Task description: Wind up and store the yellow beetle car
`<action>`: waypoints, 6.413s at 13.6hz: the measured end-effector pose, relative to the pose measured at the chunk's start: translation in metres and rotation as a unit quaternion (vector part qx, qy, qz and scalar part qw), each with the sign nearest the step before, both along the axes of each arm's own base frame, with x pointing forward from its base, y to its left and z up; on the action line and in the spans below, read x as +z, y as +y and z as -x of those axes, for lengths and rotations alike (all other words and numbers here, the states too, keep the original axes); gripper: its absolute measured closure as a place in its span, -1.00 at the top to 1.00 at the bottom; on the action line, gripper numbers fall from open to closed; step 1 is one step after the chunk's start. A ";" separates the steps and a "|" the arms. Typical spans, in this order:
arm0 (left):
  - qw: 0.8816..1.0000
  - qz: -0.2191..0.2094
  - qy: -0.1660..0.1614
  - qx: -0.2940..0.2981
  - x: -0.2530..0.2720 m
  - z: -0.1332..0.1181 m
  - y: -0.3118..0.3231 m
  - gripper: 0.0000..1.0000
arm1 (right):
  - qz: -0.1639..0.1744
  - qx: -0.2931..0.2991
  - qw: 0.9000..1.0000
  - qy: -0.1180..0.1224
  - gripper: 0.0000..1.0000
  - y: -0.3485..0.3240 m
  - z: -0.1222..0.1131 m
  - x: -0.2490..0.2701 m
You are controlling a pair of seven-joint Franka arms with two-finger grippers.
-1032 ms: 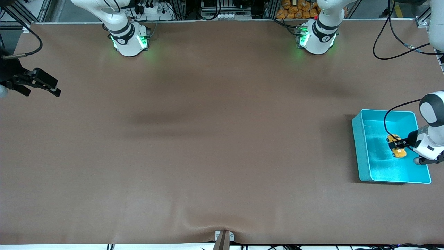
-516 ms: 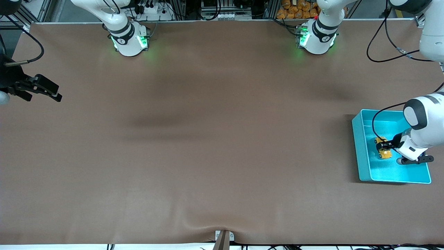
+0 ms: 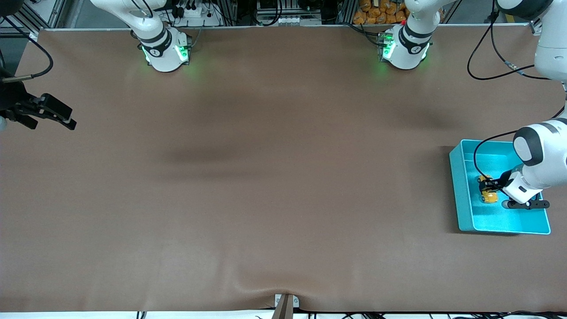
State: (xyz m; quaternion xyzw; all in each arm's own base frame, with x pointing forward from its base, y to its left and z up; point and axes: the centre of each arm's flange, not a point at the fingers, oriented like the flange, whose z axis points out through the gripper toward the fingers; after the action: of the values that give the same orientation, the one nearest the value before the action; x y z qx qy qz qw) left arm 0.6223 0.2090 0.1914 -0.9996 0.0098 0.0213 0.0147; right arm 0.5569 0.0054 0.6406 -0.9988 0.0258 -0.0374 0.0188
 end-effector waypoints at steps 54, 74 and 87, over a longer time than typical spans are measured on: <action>1.000 0.024 -0.011 -0.009 0.465 0.097 -0.264 1.00 | 0.030 0.013 0.999 -0.005 1.00 0.008 -0.010 -0.005; 1.000 0.024 -0.010 -0.017 0.466 0.092 -0.239 1.00 | 0.031 0.013 0.999 -0.009 1.00 0.008 -0.015 -0.012; 1.000 0.023 -0.003 -0.021 0.459 0.093 -0.257 1.00 | 0.031 0.013 0.999 -0.012 1.00 0.007 -0.019 -0.016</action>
State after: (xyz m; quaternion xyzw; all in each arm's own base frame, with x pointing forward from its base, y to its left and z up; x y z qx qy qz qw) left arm 0.5290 -0.0482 0.6508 -0.9993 0.0311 0.0175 -0.0079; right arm 0.5760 0.0122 0.6241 -0.9986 0.0119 -0.0500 -0.0117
